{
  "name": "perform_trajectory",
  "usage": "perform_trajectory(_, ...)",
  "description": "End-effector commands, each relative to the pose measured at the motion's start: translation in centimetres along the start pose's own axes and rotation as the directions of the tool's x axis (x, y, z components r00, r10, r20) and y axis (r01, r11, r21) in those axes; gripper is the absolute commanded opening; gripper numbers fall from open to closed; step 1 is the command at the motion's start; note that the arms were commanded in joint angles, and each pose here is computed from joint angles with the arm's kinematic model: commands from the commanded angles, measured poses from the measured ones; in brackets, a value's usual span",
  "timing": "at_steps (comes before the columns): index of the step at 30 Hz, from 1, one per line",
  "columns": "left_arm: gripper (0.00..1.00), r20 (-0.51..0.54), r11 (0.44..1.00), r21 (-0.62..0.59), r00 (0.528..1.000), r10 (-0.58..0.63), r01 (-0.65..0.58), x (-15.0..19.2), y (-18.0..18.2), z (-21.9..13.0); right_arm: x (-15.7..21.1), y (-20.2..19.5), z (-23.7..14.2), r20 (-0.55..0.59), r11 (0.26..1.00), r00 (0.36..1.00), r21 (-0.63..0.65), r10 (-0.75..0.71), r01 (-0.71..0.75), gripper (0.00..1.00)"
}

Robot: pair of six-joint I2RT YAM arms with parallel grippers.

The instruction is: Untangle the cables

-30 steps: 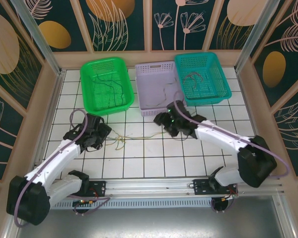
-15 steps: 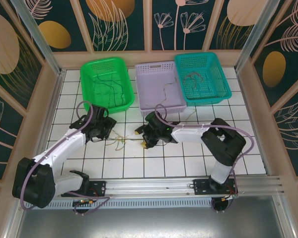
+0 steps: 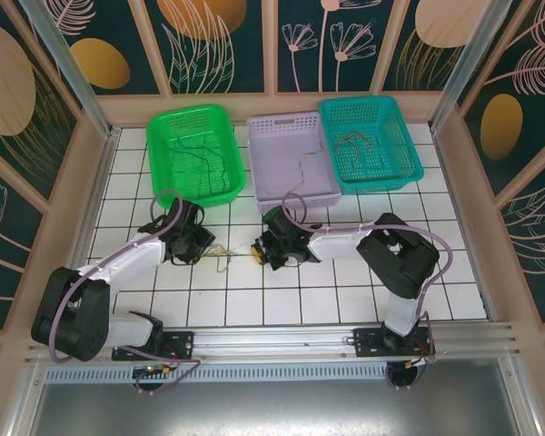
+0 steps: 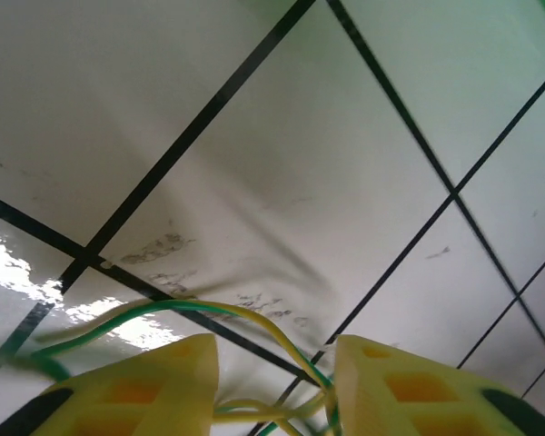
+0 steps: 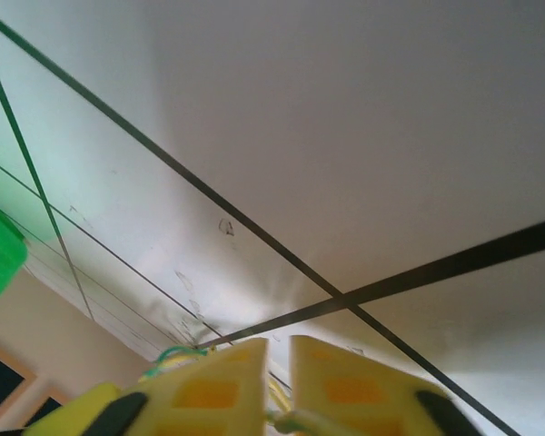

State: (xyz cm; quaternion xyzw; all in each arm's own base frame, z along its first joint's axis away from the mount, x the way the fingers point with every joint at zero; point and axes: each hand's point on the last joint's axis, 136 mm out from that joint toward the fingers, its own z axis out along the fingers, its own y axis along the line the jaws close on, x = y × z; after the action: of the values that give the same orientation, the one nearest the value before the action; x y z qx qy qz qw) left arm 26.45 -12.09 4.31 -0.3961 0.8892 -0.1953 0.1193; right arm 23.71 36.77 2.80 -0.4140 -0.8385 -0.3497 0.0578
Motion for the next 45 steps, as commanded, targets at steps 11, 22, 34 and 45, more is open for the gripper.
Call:
perform_trajectory(11, 0.0, 0.027, 0.985, 0.17, 1.0, -0.002, -0.003, -0.5, -4.4, -2.9, 1.0, 2.8, -3.2, 0.028, 0.993, 0.994, -0.047, -0.106, 0.107, 0.0)
perform_trajectory(22, 0.0, -0.105, 0.862, 0.483, 0.987, -0.118, 0.155, 0.1, -13.5, -10.2, 0.7, 4.2, -3.9, 0.041, 0.986, 0.986, -0.053, -0.158, 0.161, 0.0)
perform_trajectory(34, 0.0, -0.09, 0.731, 0.661, 0.986, -0.143, 0.166, -2.0, -20.2, -18.5, -3.2, -1.0, -4.1, 0.113, 0.982, 0.977, 0.066, -0.181, 0.175, 0.0)
perform_trajectory(45, 0.0, 0.152, 0.818, 0.575, 0.985, -0.077, -0.025, -6.6, -20.3, -22.4, -7.7, -5.7, -7.4, 0.23, 0.972, 0.951, 0.157, -0.207, 0.174, 0.0)
